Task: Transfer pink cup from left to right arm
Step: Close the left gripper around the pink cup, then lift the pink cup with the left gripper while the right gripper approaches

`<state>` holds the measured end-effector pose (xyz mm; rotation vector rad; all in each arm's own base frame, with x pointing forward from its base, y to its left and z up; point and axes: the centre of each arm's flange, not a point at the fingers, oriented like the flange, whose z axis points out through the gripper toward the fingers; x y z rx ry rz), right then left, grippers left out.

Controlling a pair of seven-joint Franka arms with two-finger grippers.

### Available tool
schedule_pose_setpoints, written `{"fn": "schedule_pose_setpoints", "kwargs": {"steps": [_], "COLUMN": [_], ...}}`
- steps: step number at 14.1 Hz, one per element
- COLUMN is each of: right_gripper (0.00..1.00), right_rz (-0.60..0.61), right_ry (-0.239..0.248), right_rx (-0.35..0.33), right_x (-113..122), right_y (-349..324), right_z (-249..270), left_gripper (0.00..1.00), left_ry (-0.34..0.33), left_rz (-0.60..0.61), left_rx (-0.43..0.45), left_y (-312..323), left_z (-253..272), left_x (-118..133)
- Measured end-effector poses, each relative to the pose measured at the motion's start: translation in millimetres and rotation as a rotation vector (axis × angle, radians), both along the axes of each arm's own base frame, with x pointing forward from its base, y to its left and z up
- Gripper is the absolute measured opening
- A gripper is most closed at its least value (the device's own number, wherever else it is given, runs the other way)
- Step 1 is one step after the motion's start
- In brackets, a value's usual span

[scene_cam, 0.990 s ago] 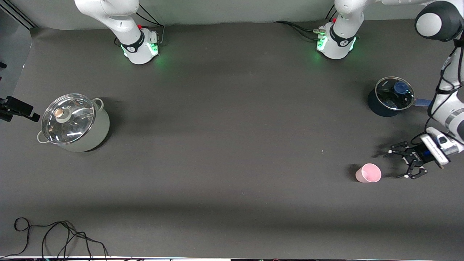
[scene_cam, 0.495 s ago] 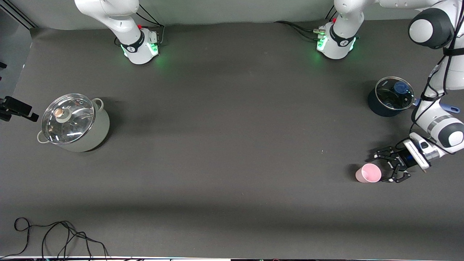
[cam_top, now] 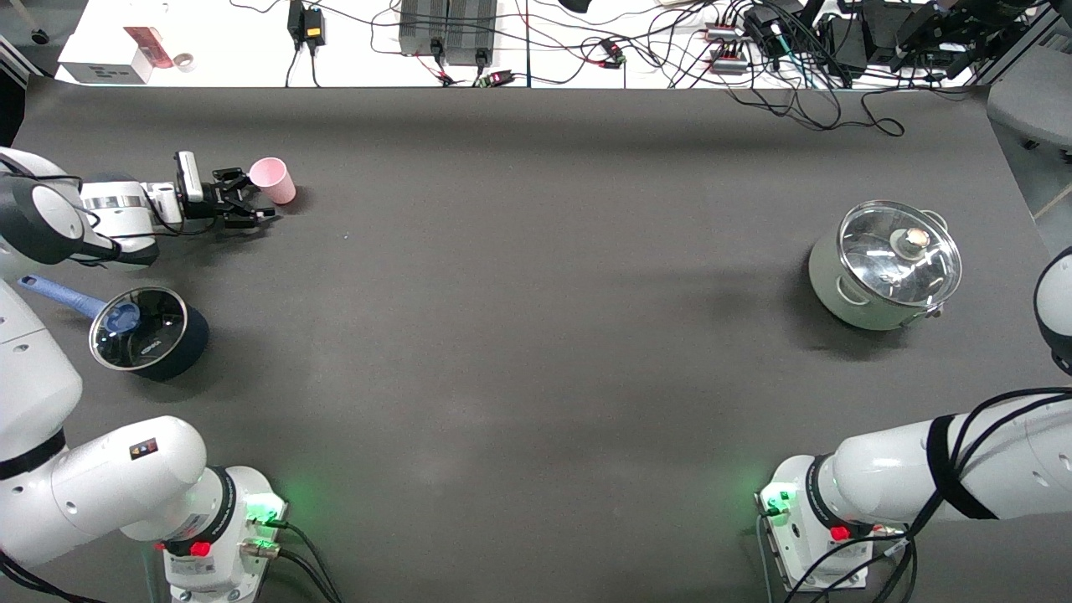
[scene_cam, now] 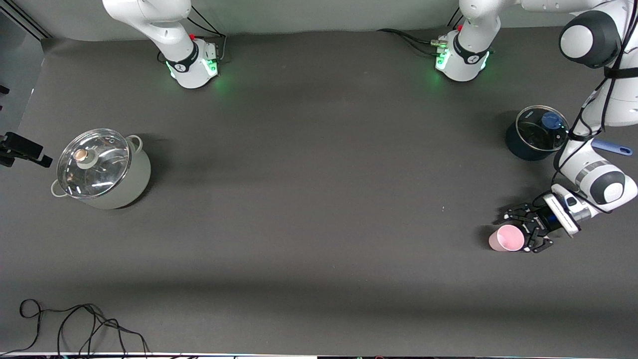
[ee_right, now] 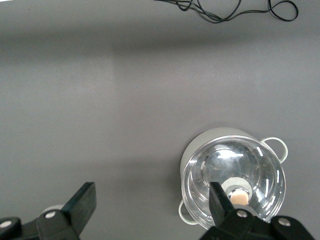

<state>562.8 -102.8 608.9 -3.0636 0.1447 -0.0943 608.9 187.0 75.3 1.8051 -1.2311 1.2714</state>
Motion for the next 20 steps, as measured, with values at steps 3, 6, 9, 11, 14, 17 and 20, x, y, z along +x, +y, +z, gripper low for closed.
{"fn": "schedule_pose_setpoints", "kwargs": {"steps": [3,6,9,11,14,17,20], "right_gripper": [1.0,1.0,1.0,1.0,1.0,1.0,1.0], "right_rz": [-0.002,-0.002,-0.002,-0.002,-0.002,-0.002,-0.002], "right_ry": [-0.001,-0.001,-0.001,-0.001,-0.001,0.0,0.0], "right_rx": [0.0,0.0,0.0,0.0,0.0,0.0,0.0], "right_x": [-0.1,-0.2,-0.2,-0.2,-0.1,0.1,0.0], "right_y": [-0.9,-1.0,-1.0,-1.1,-1.1,-1.0,-1.2], "right_z": [0.5,0.5,0.7,0.7,0.6,0.2,0.2], "left_gripper": [1.0,1.0,0.94,0.7,0.67,0.67,0.67], "left_ry": [0.005,0.005,0.006,0.003,0.003,0.005,0.043], "left_rz": [0.013,0.03,0.04,0.044,0.044,0.047,0.063], "left_rx": [-0.012,-0.016,-0.022,-0.027,-0.027,-0.026,-0.025], "left_y": [-10.8,-19.1,-23.2,-24.4,-24.8,-25.8,-39.0], "left_z": [-4.8,-6.4,-8.0,-7.2,-7.2,-6.1,17.3], "left_x": [2.1,6.1,7.6,8.8,9.0,10.8,28.4]}}
